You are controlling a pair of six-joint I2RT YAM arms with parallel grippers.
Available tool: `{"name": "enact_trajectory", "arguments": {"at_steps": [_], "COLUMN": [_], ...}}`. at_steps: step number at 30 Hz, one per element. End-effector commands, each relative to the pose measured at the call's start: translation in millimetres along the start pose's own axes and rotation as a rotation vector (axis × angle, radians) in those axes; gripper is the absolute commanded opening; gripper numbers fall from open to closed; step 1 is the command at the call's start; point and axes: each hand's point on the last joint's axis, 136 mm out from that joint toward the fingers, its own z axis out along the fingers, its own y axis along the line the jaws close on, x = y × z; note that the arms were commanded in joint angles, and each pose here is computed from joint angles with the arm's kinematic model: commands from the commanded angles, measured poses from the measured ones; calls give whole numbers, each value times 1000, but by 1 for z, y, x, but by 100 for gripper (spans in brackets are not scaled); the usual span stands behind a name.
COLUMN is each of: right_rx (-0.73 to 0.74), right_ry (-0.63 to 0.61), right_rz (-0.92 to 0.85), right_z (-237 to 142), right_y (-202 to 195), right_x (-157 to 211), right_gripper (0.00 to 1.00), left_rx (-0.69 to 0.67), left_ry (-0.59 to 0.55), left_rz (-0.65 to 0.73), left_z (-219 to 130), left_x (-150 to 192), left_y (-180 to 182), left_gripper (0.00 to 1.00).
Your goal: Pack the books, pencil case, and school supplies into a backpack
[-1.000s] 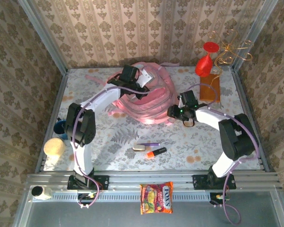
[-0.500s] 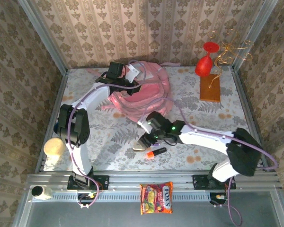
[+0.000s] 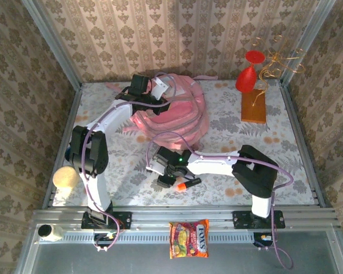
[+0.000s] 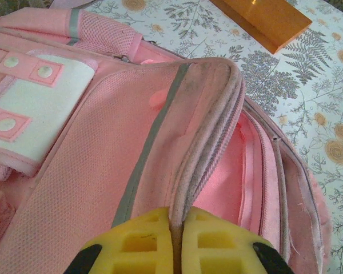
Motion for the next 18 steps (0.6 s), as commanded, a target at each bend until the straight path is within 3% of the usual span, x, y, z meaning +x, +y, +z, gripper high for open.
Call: {"name": "enact_trajectory", "arguments": {"at_steps": [1, 6, 9, 14, 18], "right_rx": [-25, -42, -52, 35, 120], "right_ry": [4, -104, -265, -704, -790], "right_rz": [-33, -10, 125, 624, 998], "right_z": [-6, -28, -67, -168, -182], "right_y": [5, 4, -20, -135, -208], "right_x": [-5, -35, -61, -79, -64], "right_gripper": [28, 15, 13, 15, 14], "left_rx": [-32, -38, -39, -10, -4], "left_ry": [-76, -78, -88, -146, -211], "left_rz": [25, 17, -1, -83, -133], "left_z": [-22, -22, -25, -40, -53], "left_x": [-32, -32, -35, -52, -72], "left_y": [-1, 0, -1, -12, -18], "left_gripper": [0, 0, 0, 0, 0]}}
